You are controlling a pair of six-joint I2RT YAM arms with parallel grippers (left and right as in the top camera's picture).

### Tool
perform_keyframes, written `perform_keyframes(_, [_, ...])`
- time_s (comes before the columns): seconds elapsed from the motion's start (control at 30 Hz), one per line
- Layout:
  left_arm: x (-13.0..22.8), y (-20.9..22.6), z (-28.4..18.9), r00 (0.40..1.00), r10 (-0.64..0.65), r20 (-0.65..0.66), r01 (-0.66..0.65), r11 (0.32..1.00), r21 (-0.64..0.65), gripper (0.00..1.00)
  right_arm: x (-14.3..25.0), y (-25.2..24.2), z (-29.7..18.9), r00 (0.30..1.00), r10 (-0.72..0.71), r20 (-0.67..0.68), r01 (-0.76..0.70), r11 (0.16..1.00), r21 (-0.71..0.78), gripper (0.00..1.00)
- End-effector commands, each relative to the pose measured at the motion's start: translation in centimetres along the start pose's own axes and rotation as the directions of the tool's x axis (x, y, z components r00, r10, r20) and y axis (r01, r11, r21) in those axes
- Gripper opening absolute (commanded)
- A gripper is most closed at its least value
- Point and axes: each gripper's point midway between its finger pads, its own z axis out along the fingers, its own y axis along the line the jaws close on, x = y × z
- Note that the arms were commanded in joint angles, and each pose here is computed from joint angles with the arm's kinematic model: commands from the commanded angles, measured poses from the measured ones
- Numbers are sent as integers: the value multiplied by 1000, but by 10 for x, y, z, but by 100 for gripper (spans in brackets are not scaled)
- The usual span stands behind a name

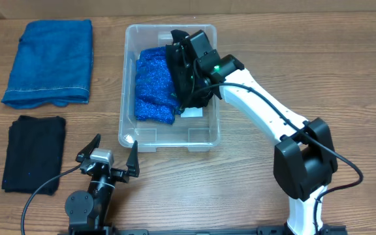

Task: Pack container
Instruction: 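Carry the black cloth left and lower it into the container, then press and adjust the black cloth inside the container with the right gripper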

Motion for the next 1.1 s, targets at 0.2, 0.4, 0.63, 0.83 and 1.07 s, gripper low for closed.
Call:
perform_keyframes(0.2, [-1, 1, 0, 1000, 20, 8, -20, 1000, -3, 100, -32, -7, -17, 997, 10, 72, -15, 998, 68, 65])
perform_keyframes(0.4, [-1, 1, 0, 1000, 21, 8, -20, 1000, -3, 100, -67, -4, -54, 990, 3, 142, -18, 995, 100, 72])
perform_keyframes(0.63, [-1, 1, 0, 1000, 21, 8, -20, 1000, -3, 100, -82, 1, -62, 982, 3, 190, -20, 996, 86, 54])
perform_keyframes(0.83, [-1, 1, 0, 1000, 20, 8, -20, 1000, -3, 100, -69, -4, -40, 988, 8, 156, -23, 995, 95, 19])
perform_keyframes(1.07, [-1, 1, 0, 1000, 21, 8, -20, 1000, -3, 100, -45, -15, 6, 998, 13, 68, -21, 992, 124, 6])
